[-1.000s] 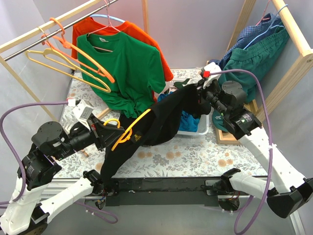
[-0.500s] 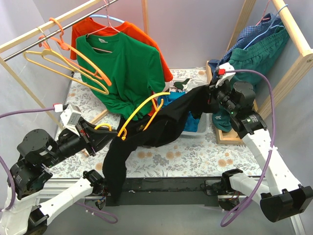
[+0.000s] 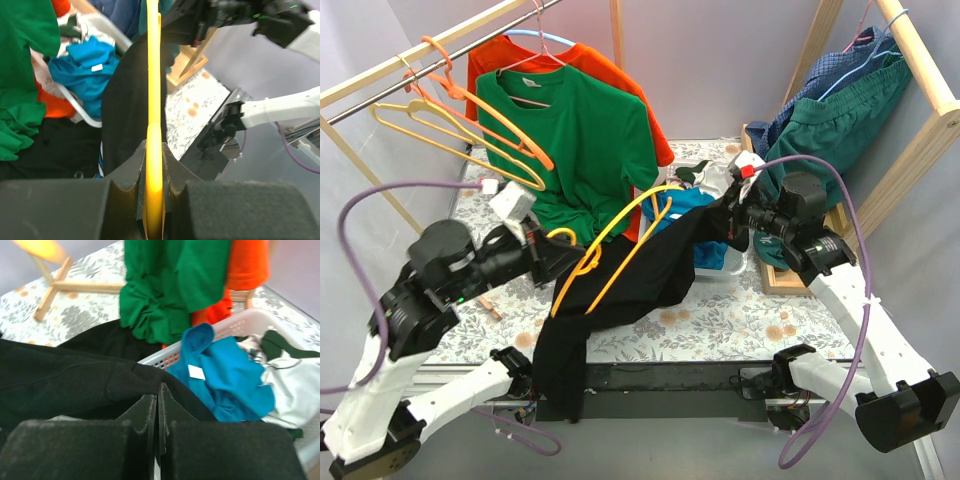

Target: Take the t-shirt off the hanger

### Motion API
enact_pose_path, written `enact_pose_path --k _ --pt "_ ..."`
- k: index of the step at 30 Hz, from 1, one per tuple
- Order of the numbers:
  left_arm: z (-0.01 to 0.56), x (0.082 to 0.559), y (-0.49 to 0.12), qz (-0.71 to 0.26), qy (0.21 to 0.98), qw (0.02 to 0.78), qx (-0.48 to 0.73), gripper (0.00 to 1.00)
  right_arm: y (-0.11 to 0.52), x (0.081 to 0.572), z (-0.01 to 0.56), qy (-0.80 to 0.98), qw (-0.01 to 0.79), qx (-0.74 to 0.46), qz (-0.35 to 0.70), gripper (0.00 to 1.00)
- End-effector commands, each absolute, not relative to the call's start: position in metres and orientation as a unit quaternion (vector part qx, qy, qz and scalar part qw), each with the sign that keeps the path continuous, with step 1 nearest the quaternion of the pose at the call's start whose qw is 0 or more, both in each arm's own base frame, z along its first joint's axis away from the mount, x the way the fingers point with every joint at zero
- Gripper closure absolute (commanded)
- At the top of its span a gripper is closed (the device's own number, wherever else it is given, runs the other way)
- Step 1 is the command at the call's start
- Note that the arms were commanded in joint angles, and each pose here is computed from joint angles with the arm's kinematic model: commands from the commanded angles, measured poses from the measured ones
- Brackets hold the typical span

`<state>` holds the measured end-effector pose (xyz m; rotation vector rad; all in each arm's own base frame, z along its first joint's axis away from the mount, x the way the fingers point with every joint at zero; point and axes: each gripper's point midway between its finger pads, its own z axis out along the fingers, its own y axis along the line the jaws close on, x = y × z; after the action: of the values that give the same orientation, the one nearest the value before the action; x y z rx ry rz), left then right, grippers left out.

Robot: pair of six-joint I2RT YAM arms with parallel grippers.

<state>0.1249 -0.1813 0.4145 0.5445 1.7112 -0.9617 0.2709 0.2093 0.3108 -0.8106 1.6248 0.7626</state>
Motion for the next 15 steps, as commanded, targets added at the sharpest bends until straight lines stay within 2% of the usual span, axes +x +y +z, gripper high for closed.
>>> enact_pose_path --k 1,4,5,8,11,15 --pt "0.412 0.151 -0.196 -0.378 0.727 0.524 0.232 1.0 0.214 0.258 0.315 0.669 0.555 -0.373 0.323 0.99" --pt "0.405 0.169 -0.205 -0.359 0.741 0.518 0.233 1.0 0.207 0.261 0.312 0.681 0.56 -0.36 0.303 0.93" --pt "0.403 0.173 -0.209 -0.356 0.744 0.514 0.235 1.0 0.205 0.262 0.312 0.684 0.563 -0.357 0.297 0.79" --pt "0.396 0.185 -0.217 -0.345 0.753 0.505 0.242 1.0 0.201 0.26 0.313 0.69 0.564 -0.354 0.285 0.59" --pt "0.393 0.19 -0.218 -0.335 0.759 0.503 0.242 1.0 0.204 0.246 0.326 0.675 0.563 -0.378 0.292 0.52" --pt "0.391 0.185 -0.219 -0.339 0.755 0.499 0.256 1.0 0.214 0.216 0.356 0.629 0.556 -0.438 0.323 0.51"
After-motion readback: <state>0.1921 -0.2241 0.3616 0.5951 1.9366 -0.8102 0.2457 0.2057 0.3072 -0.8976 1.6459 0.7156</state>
